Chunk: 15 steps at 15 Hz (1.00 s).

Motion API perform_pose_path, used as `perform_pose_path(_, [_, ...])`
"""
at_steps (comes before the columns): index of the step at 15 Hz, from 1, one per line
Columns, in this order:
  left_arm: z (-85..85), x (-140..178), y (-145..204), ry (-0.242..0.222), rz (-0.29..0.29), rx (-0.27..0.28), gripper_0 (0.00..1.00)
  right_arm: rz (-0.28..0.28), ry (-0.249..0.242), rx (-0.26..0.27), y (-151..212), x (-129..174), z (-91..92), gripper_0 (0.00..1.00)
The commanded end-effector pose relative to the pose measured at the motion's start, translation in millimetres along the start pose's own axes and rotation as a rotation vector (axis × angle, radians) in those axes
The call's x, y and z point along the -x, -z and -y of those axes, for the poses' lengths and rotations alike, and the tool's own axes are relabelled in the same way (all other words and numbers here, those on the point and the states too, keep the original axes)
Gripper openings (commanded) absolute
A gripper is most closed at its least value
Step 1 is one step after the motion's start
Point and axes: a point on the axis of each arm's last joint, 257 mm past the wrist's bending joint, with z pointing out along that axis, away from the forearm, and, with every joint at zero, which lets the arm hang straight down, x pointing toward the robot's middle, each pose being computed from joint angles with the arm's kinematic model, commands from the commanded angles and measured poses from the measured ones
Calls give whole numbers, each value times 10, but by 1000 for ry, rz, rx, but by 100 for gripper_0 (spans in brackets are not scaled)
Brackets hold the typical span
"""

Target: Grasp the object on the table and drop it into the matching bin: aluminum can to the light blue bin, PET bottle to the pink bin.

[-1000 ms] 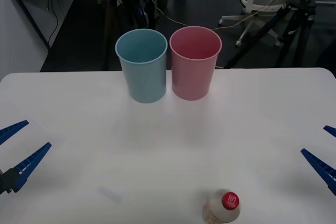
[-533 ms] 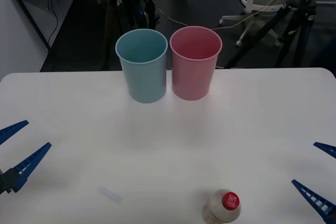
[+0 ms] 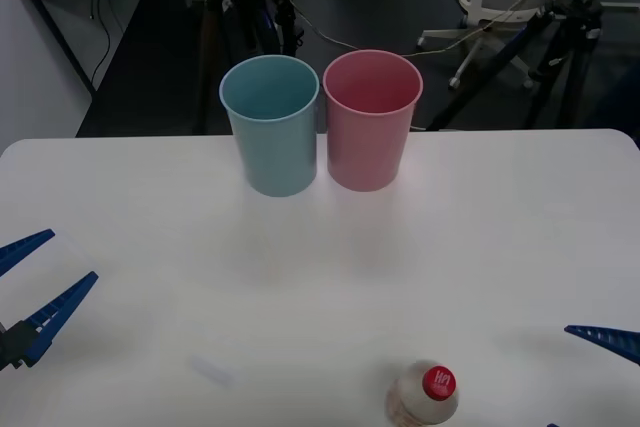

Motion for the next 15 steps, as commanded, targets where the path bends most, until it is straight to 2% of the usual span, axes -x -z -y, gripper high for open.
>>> perform_pose_path(1, [0, 0, 0, 0, 0, 0, 100, -4, -14, 48, -39, -123, -160, 100])
perform_pose_path(2, [0, 0, 0, 0, 0, 0, 100, -7, -9, 59, -68, -171, -179, 100])
perform_pose_path(4, [0, 0, 0, 0, 0, 0, 100, -1, 38, 92, -132, -247, -257, 100])
perform_pose_path(5, [0, 0, 0, 0, 0, 0, 100, -1, 41, 107, -155, -279, -283, 100])
perform_pose_path(9, [0, 0, 0, 0, 0, 0, 100, 2, 8, 147, -294, -493, -340, 100])
perform_pose_path(11, [0, 0, 0, 0, 0, 0, 100, 14, -9, 182, -409, -570, -428, 100])
perform_pose_path(13, [0, 0, 0, 0, 0, 0, 100, 36, -8, 210, -546, -598, -492, 100])
perform_pose_path(15, [0, 0, 0, 0, 0, 0, 100, 47, -8, 223, -643, -630, -474, 100])
